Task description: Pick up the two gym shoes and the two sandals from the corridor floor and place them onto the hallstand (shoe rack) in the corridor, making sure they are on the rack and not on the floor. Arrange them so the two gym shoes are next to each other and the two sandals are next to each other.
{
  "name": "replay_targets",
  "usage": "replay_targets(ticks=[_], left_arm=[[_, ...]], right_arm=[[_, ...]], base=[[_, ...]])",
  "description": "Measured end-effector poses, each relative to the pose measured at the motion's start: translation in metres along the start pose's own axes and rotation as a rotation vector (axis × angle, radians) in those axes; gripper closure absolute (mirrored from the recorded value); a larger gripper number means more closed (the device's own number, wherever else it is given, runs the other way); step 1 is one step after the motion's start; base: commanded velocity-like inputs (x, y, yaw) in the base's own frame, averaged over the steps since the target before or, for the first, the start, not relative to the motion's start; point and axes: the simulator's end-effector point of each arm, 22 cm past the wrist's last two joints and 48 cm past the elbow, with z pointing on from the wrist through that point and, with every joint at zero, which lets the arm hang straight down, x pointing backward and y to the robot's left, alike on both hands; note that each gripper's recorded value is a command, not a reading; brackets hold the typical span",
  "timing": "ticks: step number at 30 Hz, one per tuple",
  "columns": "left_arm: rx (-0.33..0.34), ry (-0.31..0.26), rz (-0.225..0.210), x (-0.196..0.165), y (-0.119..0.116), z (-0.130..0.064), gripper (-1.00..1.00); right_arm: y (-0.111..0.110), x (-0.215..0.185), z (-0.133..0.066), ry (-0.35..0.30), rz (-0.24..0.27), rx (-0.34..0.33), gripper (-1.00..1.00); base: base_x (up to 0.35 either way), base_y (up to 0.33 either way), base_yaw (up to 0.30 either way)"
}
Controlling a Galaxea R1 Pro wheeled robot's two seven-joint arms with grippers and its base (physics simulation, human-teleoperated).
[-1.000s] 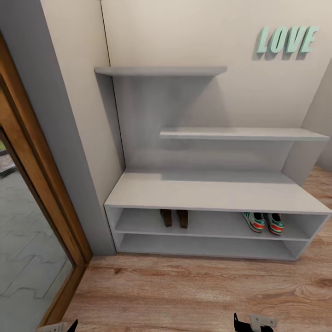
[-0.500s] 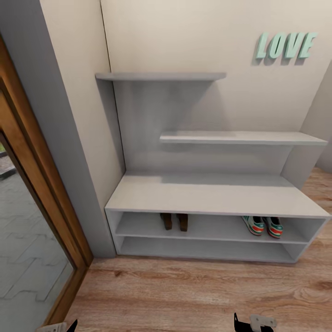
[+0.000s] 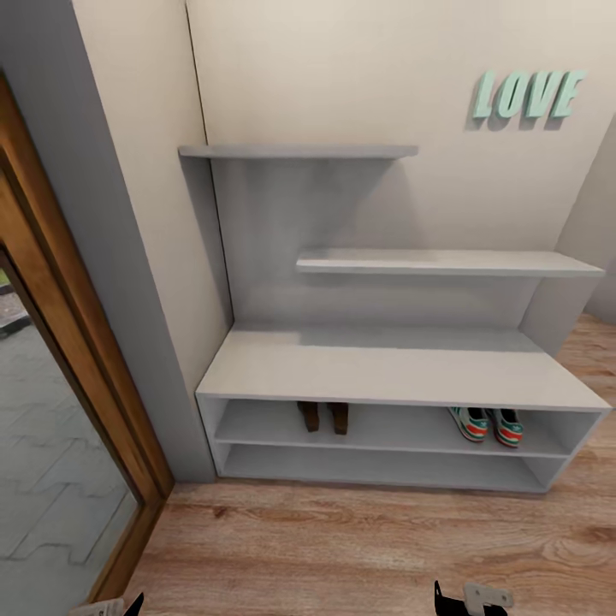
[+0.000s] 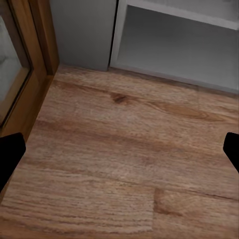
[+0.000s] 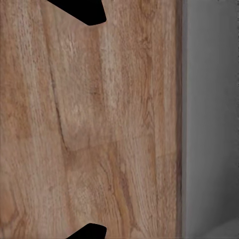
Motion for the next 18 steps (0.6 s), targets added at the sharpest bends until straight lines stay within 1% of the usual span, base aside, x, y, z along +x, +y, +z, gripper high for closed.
replay_targets(ticks=[2,18], left_arm=[[0.0,0.0,0.0,-0.0032,-0.0006,-0.0019,-1.0],[-0.001,0.003,-0.002,-0.0023,-0.0005,-0.0021,-1.0]], right_arm=[[-0.0005,-0.0027,-0.0023,0.001,0.0,0.0,-1.0],[-0.0006,-0.0026,-0.0024,0.001,0.0,0.0,-1.0]], base=[[0.0,0.0,0.0],[0.0,0.0,0.0]])
